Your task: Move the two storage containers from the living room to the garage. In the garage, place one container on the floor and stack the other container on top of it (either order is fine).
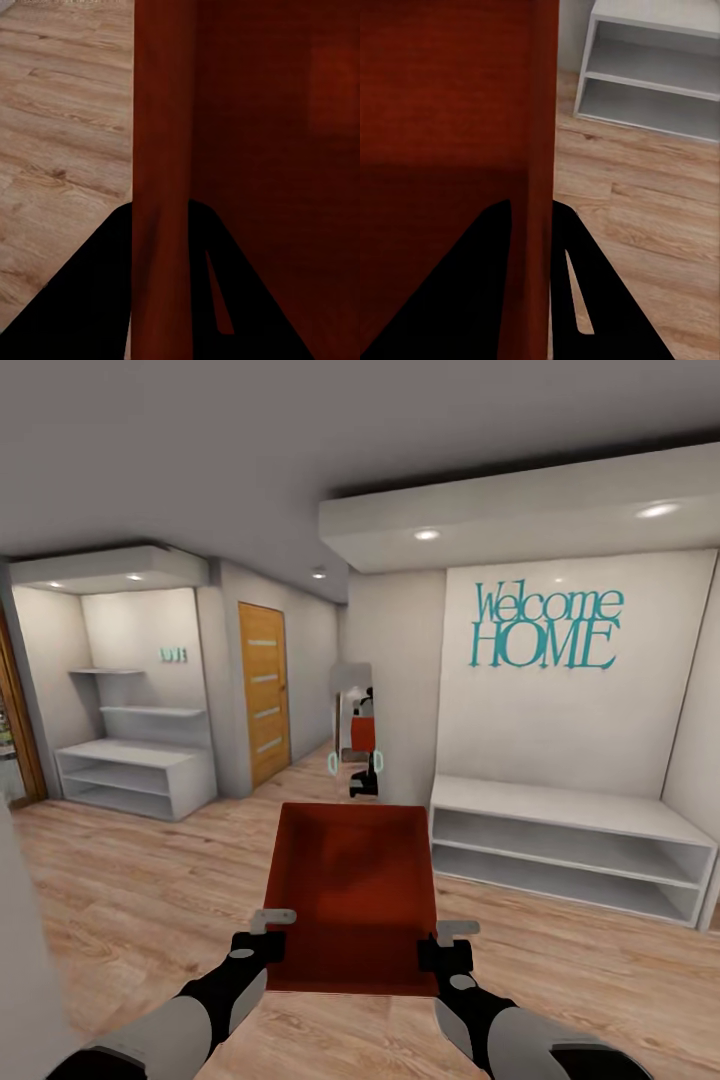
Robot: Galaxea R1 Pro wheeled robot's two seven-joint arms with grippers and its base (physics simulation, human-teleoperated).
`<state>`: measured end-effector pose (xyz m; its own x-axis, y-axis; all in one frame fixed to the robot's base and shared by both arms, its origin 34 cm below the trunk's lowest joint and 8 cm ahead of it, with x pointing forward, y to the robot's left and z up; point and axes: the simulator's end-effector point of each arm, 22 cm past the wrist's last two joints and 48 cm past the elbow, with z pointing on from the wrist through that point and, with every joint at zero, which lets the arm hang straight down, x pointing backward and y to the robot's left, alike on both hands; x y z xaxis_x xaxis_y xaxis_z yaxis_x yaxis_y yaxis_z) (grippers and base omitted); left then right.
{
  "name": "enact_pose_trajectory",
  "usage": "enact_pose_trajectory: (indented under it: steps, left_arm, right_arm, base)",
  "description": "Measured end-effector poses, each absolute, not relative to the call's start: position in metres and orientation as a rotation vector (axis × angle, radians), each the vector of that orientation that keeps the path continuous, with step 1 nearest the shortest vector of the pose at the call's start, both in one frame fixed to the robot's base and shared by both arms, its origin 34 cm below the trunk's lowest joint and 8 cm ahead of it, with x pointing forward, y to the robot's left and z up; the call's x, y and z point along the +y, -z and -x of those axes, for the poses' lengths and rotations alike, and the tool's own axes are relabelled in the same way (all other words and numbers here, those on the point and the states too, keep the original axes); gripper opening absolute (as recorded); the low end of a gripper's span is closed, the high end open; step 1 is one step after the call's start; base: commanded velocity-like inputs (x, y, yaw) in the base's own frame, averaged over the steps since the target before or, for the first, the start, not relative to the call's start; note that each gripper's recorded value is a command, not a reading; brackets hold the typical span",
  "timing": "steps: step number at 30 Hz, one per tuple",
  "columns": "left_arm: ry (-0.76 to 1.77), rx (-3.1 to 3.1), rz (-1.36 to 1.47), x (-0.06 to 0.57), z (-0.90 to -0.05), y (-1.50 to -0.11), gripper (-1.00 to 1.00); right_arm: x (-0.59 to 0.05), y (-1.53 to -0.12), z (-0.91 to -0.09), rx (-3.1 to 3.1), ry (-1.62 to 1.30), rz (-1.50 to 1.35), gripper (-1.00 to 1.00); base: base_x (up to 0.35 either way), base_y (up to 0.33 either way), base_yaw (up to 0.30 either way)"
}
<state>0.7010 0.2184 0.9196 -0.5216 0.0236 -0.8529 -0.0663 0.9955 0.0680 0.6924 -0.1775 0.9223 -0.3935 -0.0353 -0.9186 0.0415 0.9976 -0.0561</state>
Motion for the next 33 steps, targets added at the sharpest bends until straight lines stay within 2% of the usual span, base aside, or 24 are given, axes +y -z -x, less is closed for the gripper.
enact_pose_trajectory:
  steps: [22, 33]
  left_arm:
    - [-0.112, 2.117, 0.030, 0.2184, -0.7010, -0.9196, -1.00]
    - [-0.113, 2.116, 0.031, 0.2179, -0.7010, -0.9197, -1.00]
  right_arm:
    - [-0.1776, -0.9223, -0.6924, 1.974, 0.083, -0.004, -1.00]
    - [-0.1780, -0.9223, -0.6926, 1.974, 0.082, -0.004, -1.00]
  base:
    - [0.322, 0.000, 0.002]
    - [0.322, 0.000, 0.222]
